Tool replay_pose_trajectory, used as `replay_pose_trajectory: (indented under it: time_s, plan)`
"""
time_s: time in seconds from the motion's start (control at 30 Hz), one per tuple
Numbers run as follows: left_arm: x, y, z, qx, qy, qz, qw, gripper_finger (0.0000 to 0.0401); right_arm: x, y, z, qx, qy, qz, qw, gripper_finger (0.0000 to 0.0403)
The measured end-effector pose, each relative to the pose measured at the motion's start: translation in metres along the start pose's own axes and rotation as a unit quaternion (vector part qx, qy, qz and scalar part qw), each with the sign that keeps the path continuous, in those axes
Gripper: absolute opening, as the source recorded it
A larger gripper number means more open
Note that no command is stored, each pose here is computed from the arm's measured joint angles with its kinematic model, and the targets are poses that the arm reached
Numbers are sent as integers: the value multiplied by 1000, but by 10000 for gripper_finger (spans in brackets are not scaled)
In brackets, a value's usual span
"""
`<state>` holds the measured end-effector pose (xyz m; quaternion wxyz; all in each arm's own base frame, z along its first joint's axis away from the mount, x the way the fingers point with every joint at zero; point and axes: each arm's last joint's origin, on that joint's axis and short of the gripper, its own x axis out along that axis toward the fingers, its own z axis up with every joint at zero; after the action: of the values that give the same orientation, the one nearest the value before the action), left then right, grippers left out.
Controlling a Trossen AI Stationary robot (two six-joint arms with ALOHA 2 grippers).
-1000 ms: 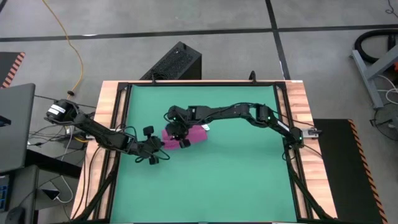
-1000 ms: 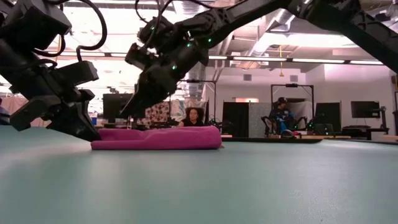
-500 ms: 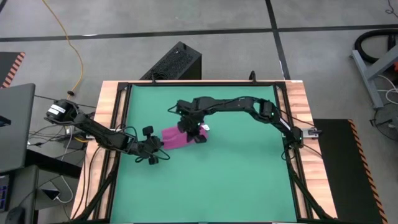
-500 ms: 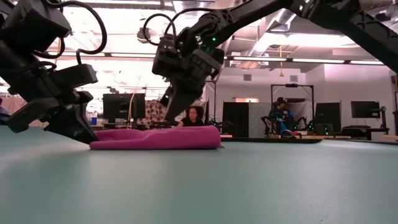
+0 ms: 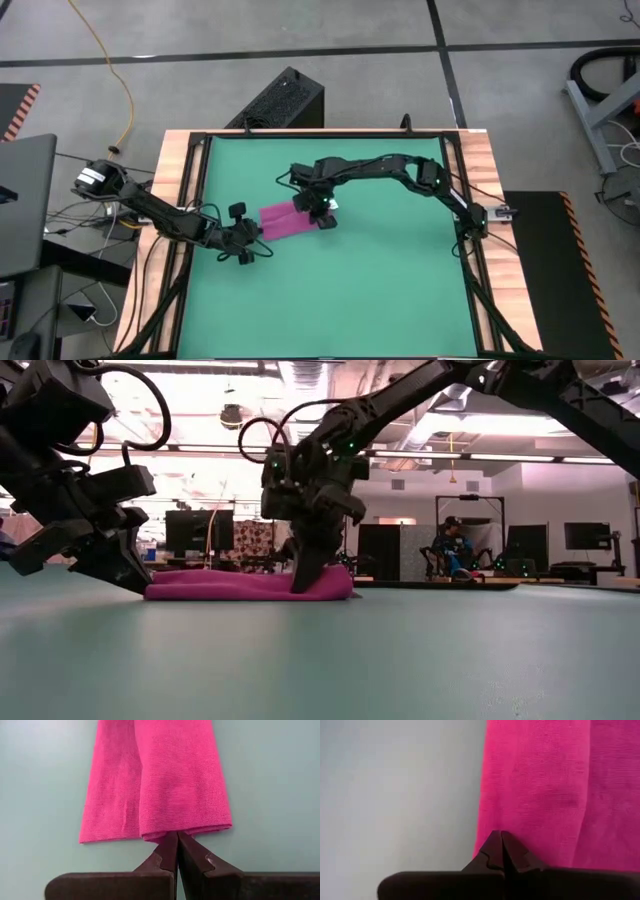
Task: Roll towel into tight, uniform cylinder
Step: Roll the pink towel
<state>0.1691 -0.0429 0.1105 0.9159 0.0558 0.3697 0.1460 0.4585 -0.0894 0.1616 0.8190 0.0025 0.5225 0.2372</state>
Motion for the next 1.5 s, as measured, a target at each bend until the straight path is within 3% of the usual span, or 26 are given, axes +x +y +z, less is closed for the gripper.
replay_pose_trajectory:
  time_s: [0.4, 0.87, 1.1, 1.37, 1.5]
  plan:
    - [0, 0, 0, -3, 1, -2, 1000, 0, -37, 4, 5, -16, -24, -23, 999, 1]
    - [0, -1, 1, -22, -1, -11, 1000, 0, 2, -4, -35, 26, -5, -29, 999, 0]
    - [-17, -12, 37, -43, -10, -88, 995, 0, 7, -6, -38, 25, -12, -37, 999, 0]
    - [-46, -10, 57, -11, 56, -63, 996, 0, 7, -10, -34, 14, -35, -52, 998, 0]
    - [-45, -8, 61, 16, -4, -10, 1000, 0, 7, -12, -32, 8, -44, -59, 997, 0]
